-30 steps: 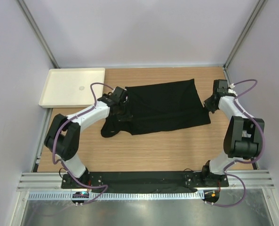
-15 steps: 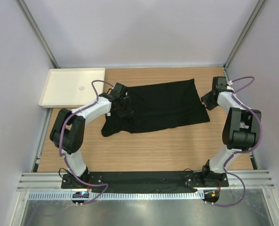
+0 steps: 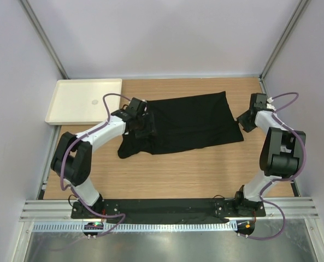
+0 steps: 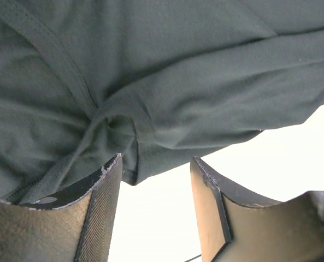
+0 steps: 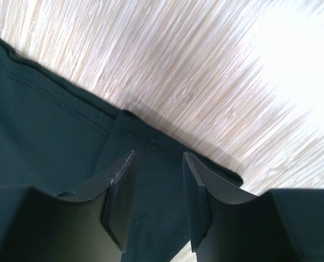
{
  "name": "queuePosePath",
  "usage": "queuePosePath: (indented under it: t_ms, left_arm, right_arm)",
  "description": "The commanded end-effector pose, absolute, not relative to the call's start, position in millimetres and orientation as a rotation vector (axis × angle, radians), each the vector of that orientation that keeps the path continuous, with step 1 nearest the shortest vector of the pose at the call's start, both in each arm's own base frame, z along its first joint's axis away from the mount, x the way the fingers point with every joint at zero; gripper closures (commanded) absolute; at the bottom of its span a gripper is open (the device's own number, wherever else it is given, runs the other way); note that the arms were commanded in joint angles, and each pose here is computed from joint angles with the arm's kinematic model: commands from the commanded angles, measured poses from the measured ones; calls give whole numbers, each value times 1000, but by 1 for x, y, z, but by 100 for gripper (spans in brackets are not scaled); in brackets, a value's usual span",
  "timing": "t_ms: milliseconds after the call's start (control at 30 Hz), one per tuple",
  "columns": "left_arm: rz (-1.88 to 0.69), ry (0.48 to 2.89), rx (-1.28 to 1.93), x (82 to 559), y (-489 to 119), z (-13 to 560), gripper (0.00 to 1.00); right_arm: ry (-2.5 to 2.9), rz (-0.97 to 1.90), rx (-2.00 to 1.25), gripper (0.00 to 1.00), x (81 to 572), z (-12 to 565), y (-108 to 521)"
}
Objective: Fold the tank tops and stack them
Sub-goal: Flatten the tank top out
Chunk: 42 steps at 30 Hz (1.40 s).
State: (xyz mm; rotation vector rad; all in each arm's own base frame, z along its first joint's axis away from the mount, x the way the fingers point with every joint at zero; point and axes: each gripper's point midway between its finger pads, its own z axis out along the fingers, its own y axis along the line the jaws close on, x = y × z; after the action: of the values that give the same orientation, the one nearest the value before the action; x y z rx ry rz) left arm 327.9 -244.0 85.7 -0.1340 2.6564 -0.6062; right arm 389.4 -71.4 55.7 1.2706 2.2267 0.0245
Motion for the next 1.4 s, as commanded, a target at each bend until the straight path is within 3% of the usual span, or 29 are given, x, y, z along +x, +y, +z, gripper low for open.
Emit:
queuePosePath:
  t_ms: [0,133,367,467,533,600,1100,1367]
  left_arm:
    - [-647,2610,-100,325,-250,99,45]
    - [-660,2614,-80,320,-253,98,40]
    - [-671,2623,-75,315,-254,96,40]
    - [-669,2626,-76,314,-254,95,40]
    - [-670,2627,-75,313,-254,95,41]
    - [-669,2630,-73,312,-254,94,41]
    - [-661,2653,-56,314,-269,78,37]
    - [-651,2699,-59,319,-275,56,47]
  right_arm:
    - [2221,65,1194,55,406,59,-75]
    - [2244,66,1212,57,407,45,-74]
    - [2281,82,1233,59,402,31,-69]
    - [2276,92,1224,67,401,34,-67]
    - [2266,98,1215,84,401,39,-67]
    - [2254,88,1213,95,398,47,-69]
    - [2210,11,1209,95,383,68,-78]
    - [2214,26,1208,95,384,67,-76]
